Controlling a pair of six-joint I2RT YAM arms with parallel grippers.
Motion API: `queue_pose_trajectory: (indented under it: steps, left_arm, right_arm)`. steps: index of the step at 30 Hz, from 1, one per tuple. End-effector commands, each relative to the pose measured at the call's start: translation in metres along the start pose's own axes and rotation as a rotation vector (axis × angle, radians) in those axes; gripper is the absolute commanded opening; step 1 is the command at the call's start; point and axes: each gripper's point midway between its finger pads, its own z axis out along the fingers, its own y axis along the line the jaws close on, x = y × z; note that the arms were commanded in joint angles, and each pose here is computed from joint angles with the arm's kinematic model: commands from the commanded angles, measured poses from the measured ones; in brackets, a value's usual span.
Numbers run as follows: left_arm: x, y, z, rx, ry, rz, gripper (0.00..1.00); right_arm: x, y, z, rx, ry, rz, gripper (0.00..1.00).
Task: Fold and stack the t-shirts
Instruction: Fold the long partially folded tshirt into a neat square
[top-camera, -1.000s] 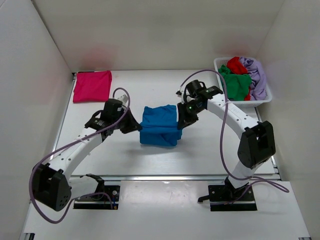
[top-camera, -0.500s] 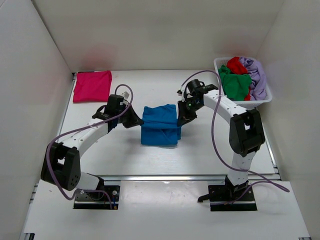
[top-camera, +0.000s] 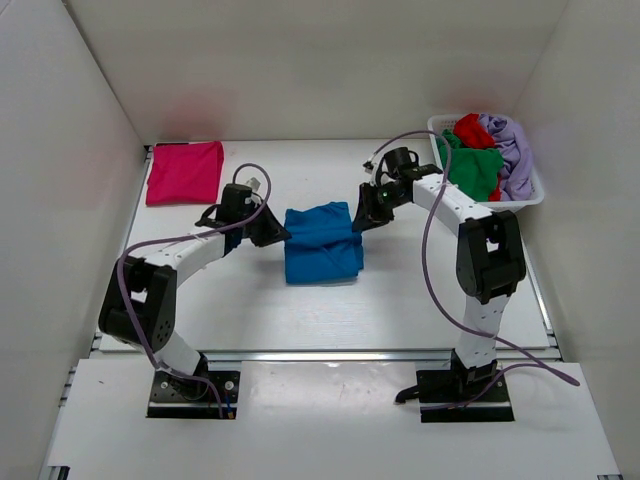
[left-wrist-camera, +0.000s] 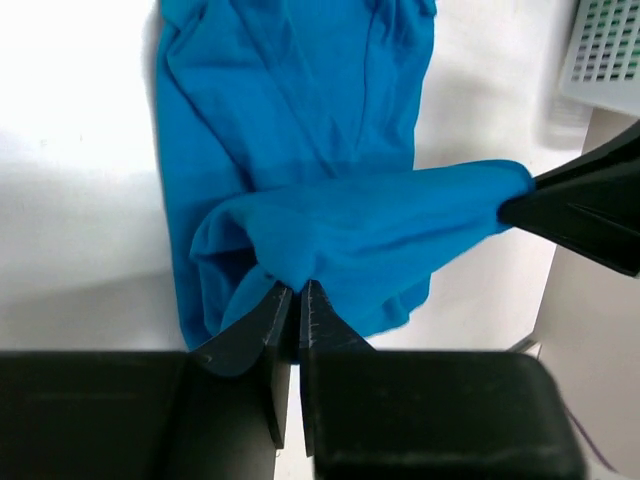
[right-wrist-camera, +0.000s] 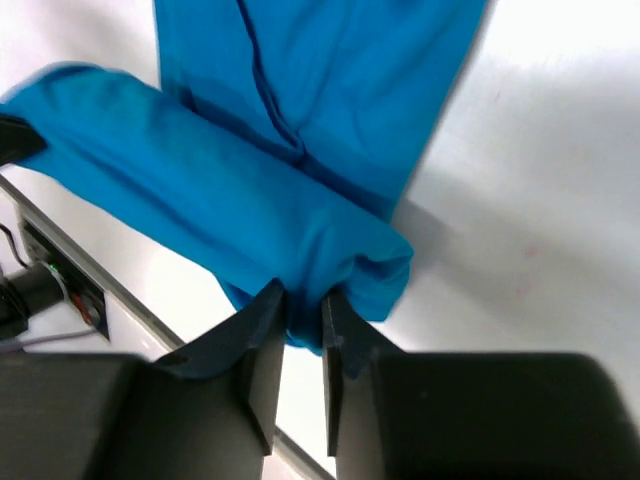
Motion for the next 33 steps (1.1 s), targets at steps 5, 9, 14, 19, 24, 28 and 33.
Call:
queue_pose_trajectory:
  steps: [5, 9, 14, 19, 24, 28, 33]
  left_arm:
    - [-0.044, -0.014, 0.013, 0.074, -0.111, -0.050, 0.25]
    - [-0.058, -0.015, 0.015, 0.109, -0.152, -0.083, 0.38]
    - [-0.074, -0.012, 0.012, 0.177, -0.232, -0.138, 0.52]
    - [-0.076, -0.001, 0.015, 0.153, -0.233, -0.017, 0.57]
    - [-0.058, 0.011, 0.025, 0.160, -0.187, 0.065, 0.58]
    - [-0.042, 0.012, 0.038, 0.170, -0.125, 0.118, 0.58]
    - [-0.035, 0.010, 0.048, 0.183, -0.120, 0.122, 0.58]
  right_arm:
    - [-0.049, 0.005, -0.004, -0.101, -0.182, -0.009, 0.28]
    - [-0.056, 0.012, -0.007, -0.169, -0.255, -0.031, 0.38]
    - [-0.059, -0.001, -0.002, -0.100, -0.301, -0.141, 0.50]
    - [-0.055, -0.019, 0.004, 0.002, -0.299, -0.310, 0.55]
    - [-0.057, -0.030, 0.007, -0.074, -0.311, -0.302, 0.55]
    - [-0.059, -0.027, 0.009, -0.113, -0.309, -0.328, 0.55]
    - [-0.056, -0.019, 0.018, -0.156, -0.283, -0.354, 0.56]
